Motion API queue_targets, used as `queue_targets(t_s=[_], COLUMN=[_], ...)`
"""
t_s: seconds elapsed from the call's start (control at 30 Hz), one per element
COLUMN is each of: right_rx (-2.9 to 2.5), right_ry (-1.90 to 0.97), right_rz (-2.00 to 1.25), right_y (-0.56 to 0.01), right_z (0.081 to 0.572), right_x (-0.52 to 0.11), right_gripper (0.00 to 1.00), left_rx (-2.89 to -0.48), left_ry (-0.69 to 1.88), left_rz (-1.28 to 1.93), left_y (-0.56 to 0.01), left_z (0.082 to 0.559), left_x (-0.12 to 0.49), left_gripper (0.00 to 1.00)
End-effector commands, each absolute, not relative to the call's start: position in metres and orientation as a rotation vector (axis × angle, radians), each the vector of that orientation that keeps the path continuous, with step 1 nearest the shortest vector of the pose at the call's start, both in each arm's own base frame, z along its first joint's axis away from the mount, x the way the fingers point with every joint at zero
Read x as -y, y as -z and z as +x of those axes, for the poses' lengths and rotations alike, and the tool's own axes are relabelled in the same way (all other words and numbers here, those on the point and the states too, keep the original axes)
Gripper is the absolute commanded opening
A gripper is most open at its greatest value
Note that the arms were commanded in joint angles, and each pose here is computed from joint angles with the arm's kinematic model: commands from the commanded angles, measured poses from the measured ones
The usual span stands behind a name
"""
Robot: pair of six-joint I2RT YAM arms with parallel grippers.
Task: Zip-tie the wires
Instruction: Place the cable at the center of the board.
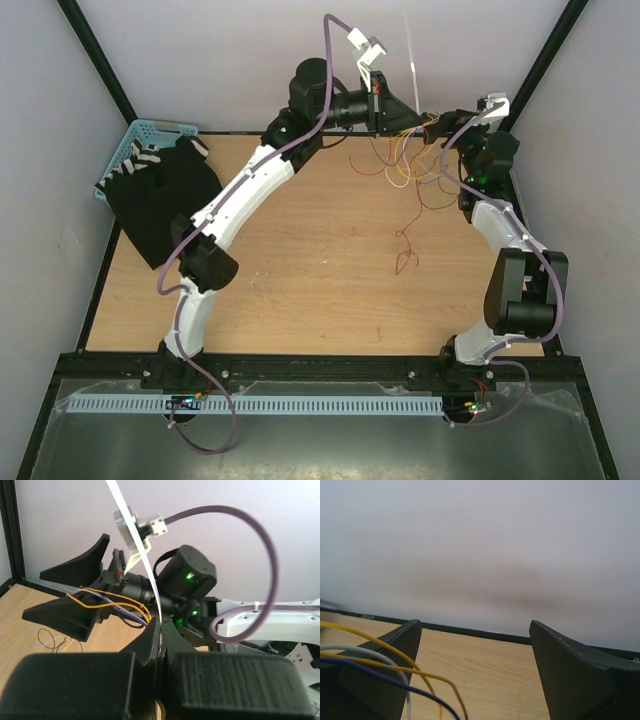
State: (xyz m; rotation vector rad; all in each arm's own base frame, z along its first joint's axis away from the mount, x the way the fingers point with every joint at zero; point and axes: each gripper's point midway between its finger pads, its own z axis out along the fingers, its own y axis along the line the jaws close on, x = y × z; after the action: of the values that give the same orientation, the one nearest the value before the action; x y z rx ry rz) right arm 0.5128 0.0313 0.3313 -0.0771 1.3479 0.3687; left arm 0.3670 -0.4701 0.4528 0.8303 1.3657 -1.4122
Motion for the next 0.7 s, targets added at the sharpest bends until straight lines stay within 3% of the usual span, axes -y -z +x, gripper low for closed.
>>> queue_targets(t_s=[0.0, 0.33, 0.47, 0.67], right_rx=[-1.431, -1.896, -2.056, -2.155], right_ry=[-0.322, -0.563, -0.590, -0.661], right_rz=[-0.137, 0.006, 0.005, -0.005], right_y=[-0.324, -0.178, -0.150, -0.132], right_z=[0.497, 0.432, 0.398, 0.371], right_x=[-0.032, -0.056, -0.061, -0.071], right_gripper=[0.99, 0.99, 0.99, 0.99], left_rx=[-1.376, -1.799, -1.961, -2.061], left_ry=[1.453, 1.273, 1.257, 1.249], left_rz=[0.844, 0.702, 0.633, 0.532], left_y=[-0.457, -0.294, -0.222, -0.173], left_z=[0.367, 0.384, 0.379, 0.376], left_x=[0.463, 0.408, 0.388, 0.368], left_gripper=[0.00, 0.00, 0.00, 0.00])
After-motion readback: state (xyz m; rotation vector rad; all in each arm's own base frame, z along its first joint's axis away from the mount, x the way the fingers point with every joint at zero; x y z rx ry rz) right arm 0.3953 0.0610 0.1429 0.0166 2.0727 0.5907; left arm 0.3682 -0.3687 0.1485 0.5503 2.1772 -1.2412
